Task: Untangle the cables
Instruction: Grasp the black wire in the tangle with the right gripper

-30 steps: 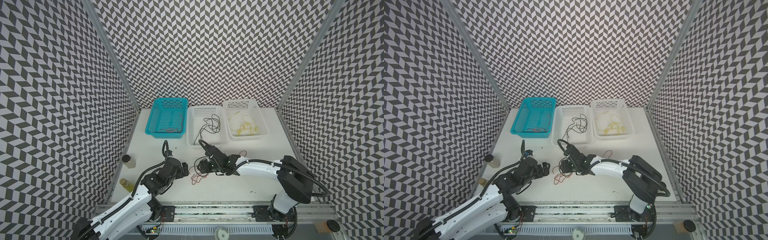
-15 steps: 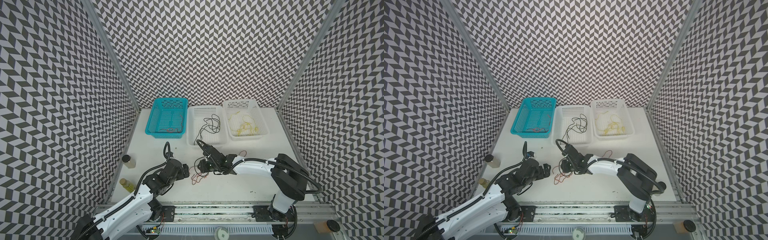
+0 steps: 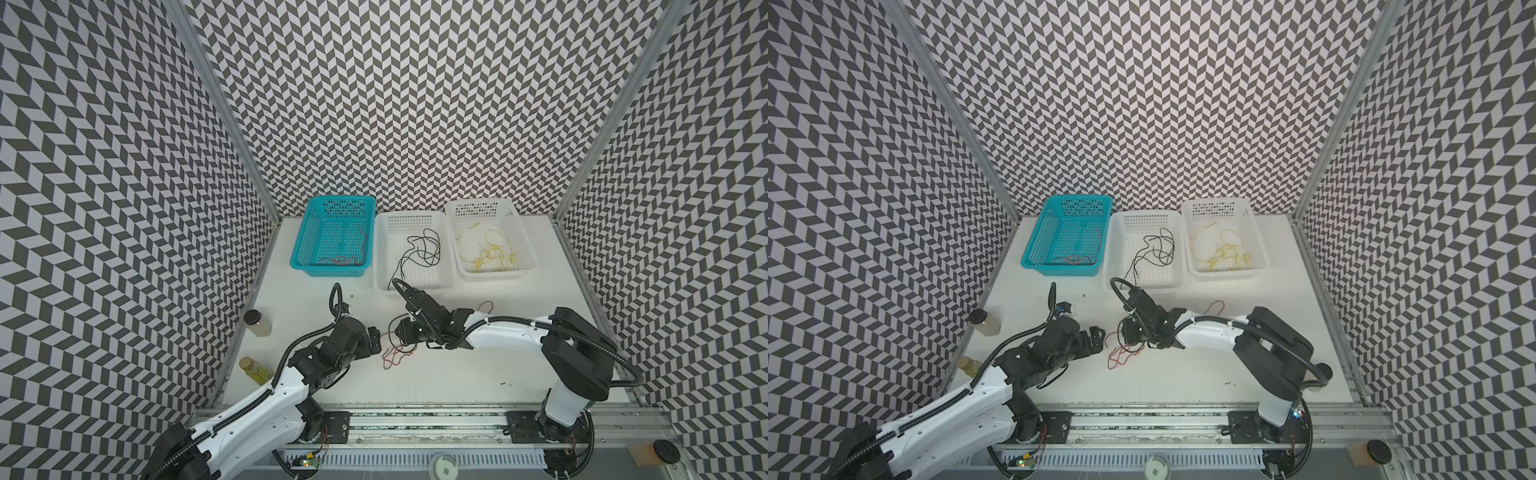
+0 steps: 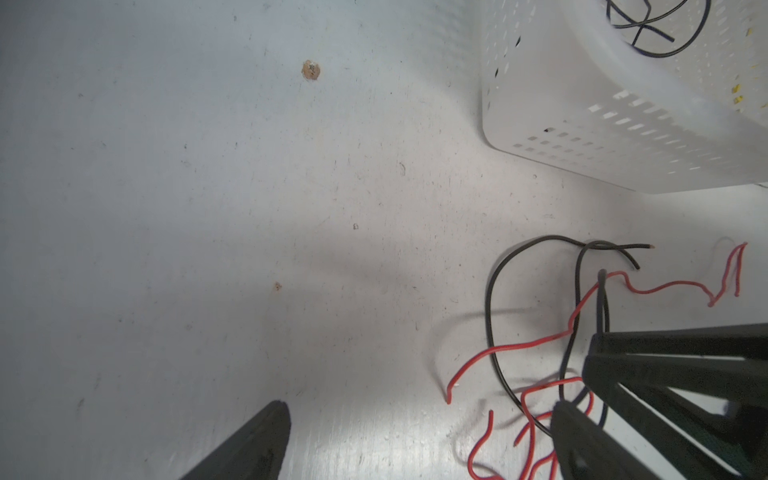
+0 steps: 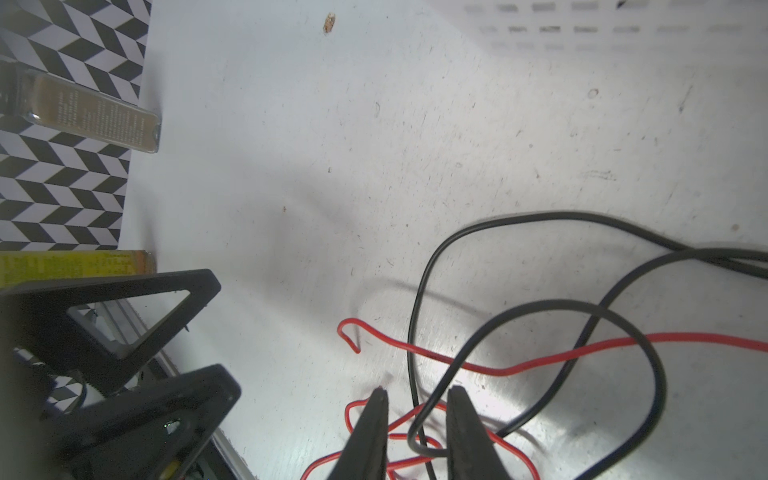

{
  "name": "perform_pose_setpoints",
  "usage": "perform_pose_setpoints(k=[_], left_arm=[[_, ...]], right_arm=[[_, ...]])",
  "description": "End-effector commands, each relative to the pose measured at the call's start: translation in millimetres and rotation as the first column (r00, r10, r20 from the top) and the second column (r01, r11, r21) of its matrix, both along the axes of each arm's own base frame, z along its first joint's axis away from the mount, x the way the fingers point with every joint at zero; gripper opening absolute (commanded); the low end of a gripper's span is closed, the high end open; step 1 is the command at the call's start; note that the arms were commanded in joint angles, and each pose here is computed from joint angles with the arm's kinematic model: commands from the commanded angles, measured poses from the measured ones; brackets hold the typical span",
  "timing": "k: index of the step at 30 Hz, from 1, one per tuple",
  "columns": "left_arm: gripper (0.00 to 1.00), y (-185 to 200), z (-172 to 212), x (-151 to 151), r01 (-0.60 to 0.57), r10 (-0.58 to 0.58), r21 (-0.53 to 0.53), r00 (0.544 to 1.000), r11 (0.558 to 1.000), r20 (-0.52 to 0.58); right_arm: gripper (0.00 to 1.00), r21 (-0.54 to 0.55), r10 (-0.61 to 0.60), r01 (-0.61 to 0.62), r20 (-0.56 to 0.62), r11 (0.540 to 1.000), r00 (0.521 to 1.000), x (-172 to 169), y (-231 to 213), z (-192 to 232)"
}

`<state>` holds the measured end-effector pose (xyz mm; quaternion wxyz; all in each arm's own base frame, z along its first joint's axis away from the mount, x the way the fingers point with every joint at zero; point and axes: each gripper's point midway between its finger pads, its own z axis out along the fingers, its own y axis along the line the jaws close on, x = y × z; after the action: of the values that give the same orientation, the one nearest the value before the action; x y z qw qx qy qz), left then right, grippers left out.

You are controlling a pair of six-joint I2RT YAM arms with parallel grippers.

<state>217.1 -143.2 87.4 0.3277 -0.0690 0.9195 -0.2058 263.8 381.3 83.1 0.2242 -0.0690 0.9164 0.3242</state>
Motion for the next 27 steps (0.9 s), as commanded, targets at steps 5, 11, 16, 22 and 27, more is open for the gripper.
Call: perform_pose_setpoints(k=[5, 11, 16, 22, 27], left_arm=[[0.98, -3.6, 0.8, 2.2, -0.007, 0.007, -0.017, 1.0, 1.0, 0.005], [0.98, -5.3, 1.1, 3.5, -0.005, 0.005, -0.021, 1.0, 1.0, 0.008], [0.98, -7.8, -0.4, 3.8, 0.002, -0.002, -0.025, 1.0, 1.0, 0.006], [0.98, -11.1, -1.6, 5.2, 0.01, -0.01, -0.03, 1.0, 0.999, 0.006], [0.98, -13.8, -0.3, 6.6, 0.02, -0.02, -0.028, 1.0, 0.999, 0.006]], right_arm=[[0.26, 0.014, -0.002, 0.001, 0.018, 1.0, 1.0, 7.5, 11.0, -1.5], [0.14, 0.018, 0.002, -0.002, 0.02, 1.0, 1.0, 8.0, 12.5, -0.6], [0.04, 0.032, 0.01, -0.011, 0.034, 0.999, 0.999, 3.9, 8.3, 11.7], [0.0, 0.066, 0.027, -0.031, 0.061, 0.997, 0.998, -6.2, -1.5, 39.3], [0.0, 0.097, 0.051, -0.063, 0.121, 0.993, 0.991, -14.6, -11.0, 76.1]])
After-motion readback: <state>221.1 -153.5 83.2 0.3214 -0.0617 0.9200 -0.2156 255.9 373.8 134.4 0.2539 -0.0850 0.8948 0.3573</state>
